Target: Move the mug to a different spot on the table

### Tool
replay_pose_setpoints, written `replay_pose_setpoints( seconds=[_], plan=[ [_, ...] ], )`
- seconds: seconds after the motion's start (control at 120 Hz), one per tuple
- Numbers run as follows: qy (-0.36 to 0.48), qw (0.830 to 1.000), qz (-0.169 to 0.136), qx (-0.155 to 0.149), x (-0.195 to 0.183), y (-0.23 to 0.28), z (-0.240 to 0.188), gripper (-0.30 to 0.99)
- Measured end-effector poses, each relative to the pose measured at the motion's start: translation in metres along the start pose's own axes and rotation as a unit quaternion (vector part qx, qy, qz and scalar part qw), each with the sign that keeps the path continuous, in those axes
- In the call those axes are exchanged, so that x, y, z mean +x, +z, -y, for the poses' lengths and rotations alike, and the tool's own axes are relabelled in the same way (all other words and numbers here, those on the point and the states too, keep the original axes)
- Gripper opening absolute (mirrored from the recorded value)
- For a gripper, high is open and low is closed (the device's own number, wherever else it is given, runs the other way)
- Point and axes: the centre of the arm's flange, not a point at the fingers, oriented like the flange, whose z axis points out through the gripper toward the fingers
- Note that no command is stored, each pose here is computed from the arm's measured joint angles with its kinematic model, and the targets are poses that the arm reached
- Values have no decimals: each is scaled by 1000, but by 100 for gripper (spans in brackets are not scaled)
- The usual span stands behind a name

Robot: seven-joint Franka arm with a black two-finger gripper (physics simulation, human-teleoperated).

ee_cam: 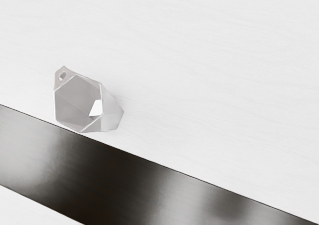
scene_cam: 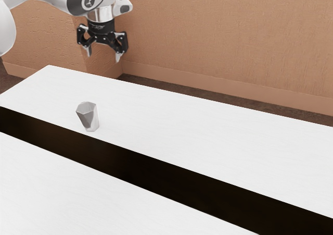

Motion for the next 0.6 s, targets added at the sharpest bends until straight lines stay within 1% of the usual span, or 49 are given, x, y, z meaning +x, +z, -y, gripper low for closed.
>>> replay_pose_setpoints(
  seconds=[0.125,0.217,0.308,0.408,0.55,0.6],
  plan=[
    [-14,1000,1,1,2,8,2,69],
    [-25,1000,8,12,2,23,9,69],
    [-46,999,13,24,8,38,27,69],
    [-70,997,23,29,13,54,45,69],
    [-115,992,38,22,22,81,63,69],
    [-137,989,43,18,26,95,76,69]
  ],
)
